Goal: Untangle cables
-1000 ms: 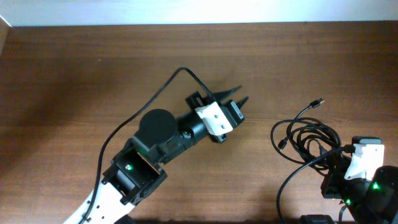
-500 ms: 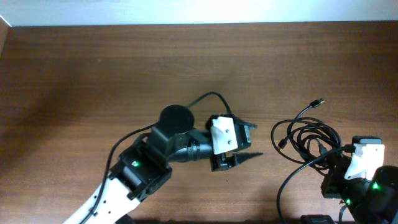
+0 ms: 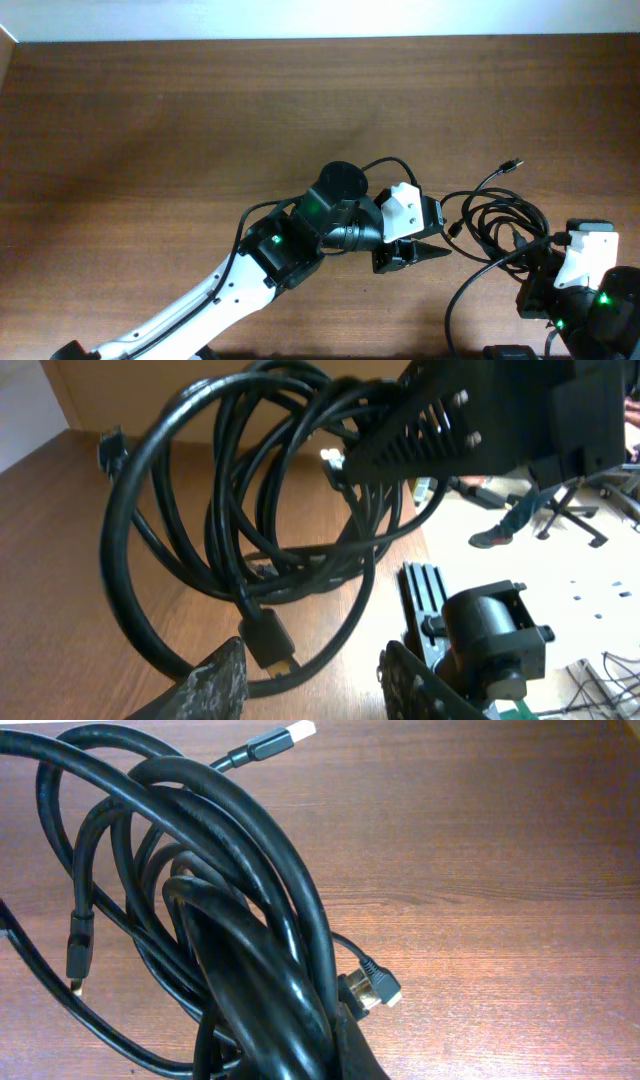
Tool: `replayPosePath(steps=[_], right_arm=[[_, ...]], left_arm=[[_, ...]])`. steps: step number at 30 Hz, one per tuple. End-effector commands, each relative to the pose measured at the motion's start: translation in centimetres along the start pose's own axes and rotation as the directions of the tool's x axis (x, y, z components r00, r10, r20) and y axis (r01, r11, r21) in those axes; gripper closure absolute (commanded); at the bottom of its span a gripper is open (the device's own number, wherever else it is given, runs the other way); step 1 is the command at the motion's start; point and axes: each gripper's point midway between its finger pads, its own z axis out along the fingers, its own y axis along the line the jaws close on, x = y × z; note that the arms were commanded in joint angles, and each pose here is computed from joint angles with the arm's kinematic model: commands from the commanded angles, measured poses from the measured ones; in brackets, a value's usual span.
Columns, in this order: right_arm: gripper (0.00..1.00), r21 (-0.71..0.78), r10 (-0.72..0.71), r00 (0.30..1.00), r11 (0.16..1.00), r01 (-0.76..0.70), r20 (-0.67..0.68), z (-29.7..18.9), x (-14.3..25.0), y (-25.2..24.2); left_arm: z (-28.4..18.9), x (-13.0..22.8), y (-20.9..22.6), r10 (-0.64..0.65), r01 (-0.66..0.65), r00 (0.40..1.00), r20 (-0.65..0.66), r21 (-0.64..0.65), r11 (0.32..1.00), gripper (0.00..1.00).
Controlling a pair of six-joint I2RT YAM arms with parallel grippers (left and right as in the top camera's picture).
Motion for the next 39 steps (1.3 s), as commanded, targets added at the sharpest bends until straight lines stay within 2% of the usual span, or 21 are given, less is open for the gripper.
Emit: replayPosePath(steps=[1, 5, 7, 10, 11, 13, 20, 23, 27, 31, 35, 39], right_arm=[[0.96, 0.004, 0.012, 1.000, 1.000, -0.012, 0.013, -0.1, -0.3, -0.1], [0.96, 0.004, 0.012, 1.000, 1.000, -0.012, 0.013, -0.1, -0.3, -0.1], [0.96, 0.004, 0.011, 1.000, 1.000, -0.012, 0.014, -0.1, -0.3, -0.1], [0.96, 0.004, 0.011, 1.000, 1.000, -0.012, 0.013, -0.1, -0.3, -0.1], [0.96, 0.004, 0.012, 1.000, 1.000, -0.012, 0.013, -0.1, -0.3, -0.1], [0.96, 0.004, 0.012, 1.000, 1.000, -0.012, 0.013, -0.1, -0.3, -0.1], [0.96, 0.004, 0.012, 1.000, 1.000, -0.012, 0.014, -0.1, -0.3, -0.1], [0.96, 0.004, 0.012, 1.000, 1.000, -0.012, 0.014, -0.1, -0.3, -0.1], [0.96, 0.004, 0.012, 1.000, 1.000, -0.012, 0.013, -0.1, -0.3, -0.1], [0.96, 0.002, 0.012, 1.000, 1.000, -0.012, 0.014, -0.1, -0.3, 0.0], [0.96, -0.015, 0.012, 1.000, 1.000, -0.012, 0.012, -0.1, -0.3, 0.3], [0.96, -0.015, 0.012, 1.000, 1.000, -0.012, 0.012, -0.1, -0.3, 0.3]], left_arm=[[0.1, -0.6, -0.2, -0.063, 0.063, 0.998, 0.013, 0.015, 0.998, 0.55], [0.0, -0.7, -0.2, -0.180, 0.180, 0.984, 0.011, 0.014, 0.984, 0.54], [-0.2, -0.7, -0.1, -0.219, 0.219, 0.976, 0.008, -0.003, 0.976, 0.49], [-0.8, 0.6, 1.6, -0.325, 0.321, 0.946, -0.012, -0.132, 0.938, 0.44], [-1.0, 1.0, 2.3, -0.360, 0.352, 0.933, -0.011, -0.186, 0.917, 0.37], [-1.3, 1.5, 3.3, -0.410, 0.398, 0.912, 0.002, -0.251, 0.883, 0.33], [-1.3, 0.2, 3.7, -0.411, 0.412, 0.910, 0.058, -0.249, 0.877, 0.22], [-1.1, 0.2, 3.5, -0.418, 0.419, 0.907, 0.059, -0.243, 0.875, 0.23], [-0.7, 0.2, 2.9, -0.414, 0.414, 0.909, 0.049, -0.228, 0.881, 0.30], [-0.4, 0.0, 2.4, -0.409, 0.409, 0.911, 0.047, -0.216, 0.887, 0.31], [-0.4, -1.0, 2.5, -0.382, 0.391, 0.920, 0.082, -0.205, 0.897, 0.43], [-0.4, -1.5, 2.5, -0.372, 0.384, 0.923, 0.096, -0.202, 0.901, 0.70]])
